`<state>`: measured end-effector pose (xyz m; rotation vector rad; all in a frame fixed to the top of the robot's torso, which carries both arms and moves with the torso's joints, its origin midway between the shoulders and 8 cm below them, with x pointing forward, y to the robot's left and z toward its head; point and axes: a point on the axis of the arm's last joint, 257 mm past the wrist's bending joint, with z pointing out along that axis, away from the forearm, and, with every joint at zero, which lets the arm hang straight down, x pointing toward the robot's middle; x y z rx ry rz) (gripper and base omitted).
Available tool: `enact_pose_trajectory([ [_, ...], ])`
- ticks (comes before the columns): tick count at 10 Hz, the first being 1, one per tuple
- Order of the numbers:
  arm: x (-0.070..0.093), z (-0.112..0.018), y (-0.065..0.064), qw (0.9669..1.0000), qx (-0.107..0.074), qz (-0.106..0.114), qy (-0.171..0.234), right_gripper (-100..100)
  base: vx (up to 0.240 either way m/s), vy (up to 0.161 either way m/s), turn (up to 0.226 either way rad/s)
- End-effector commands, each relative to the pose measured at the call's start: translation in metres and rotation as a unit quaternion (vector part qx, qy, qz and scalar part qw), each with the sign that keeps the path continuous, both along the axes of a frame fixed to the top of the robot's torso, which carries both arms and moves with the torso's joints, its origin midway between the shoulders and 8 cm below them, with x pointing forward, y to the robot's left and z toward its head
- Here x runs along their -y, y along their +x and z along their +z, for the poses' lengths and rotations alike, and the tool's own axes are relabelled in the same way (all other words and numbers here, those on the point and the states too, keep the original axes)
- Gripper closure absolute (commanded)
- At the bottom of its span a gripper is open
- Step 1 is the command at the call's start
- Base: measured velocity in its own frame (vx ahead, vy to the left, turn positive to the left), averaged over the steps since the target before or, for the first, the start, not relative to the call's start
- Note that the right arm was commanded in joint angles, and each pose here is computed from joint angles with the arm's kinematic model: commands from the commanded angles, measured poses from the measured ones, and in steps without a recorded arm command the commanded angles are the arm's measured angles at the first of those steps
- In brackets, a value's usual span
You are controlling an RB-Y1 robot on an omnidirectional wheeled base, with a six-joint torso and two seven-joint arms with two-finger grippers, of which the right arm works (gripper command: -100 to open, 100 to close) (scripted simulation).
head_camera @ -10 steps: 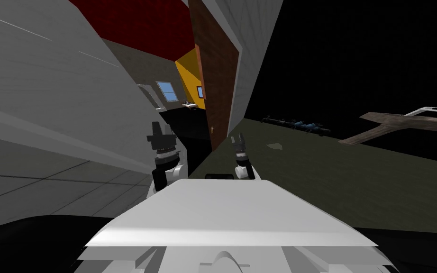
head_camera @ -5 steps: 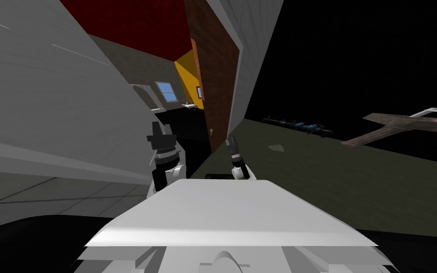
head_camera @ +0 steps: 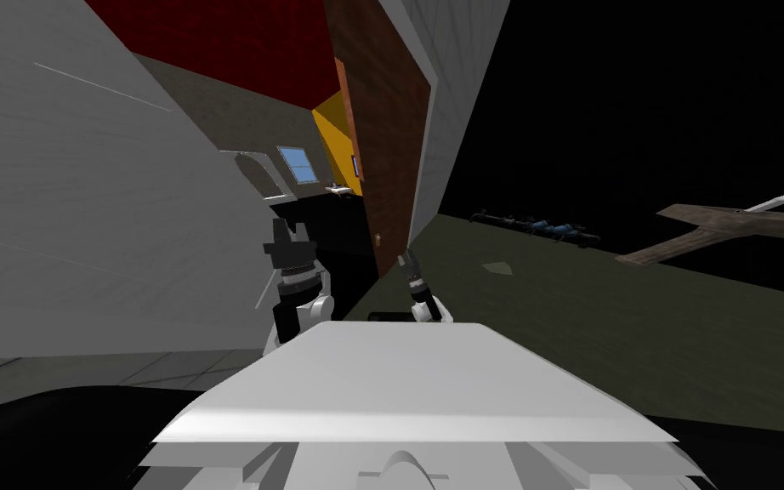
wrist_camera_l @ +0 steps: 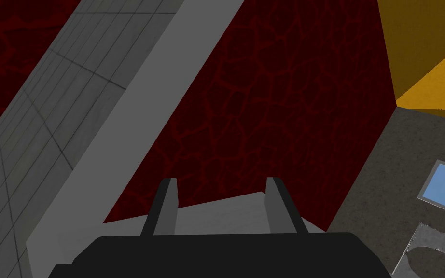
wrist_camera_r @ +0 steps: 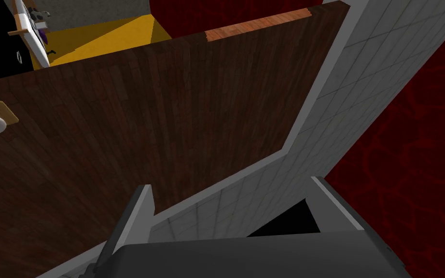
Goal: Push the door open
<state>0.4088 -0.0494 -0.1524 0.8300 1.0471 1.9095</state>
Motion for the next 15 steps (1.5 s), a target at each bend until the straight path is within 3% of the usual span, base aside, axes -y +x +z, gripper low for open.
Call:
enact_pose_trajectory([
  [1,-0.01,-0.011,-0.002,0.9999,-0.007,0.012,-0.006,-100,0.109,0.003,0.0],
  [10,-0.059,-0.066,-0.017,0.9954,-0.041,0.074,-0.044,-100,0.098,-0.01,-0.003],
  [13,-0.08,-0.097,-0.028,0.9903,-0.057,0.107,-0.069,-100,0.152,-0.012,-0.004],
  [15,-0.087,-0.108,-0.033,0.9878,-0.063,0.119,-0.079,-100,0.13,0.002,-0.003],
])
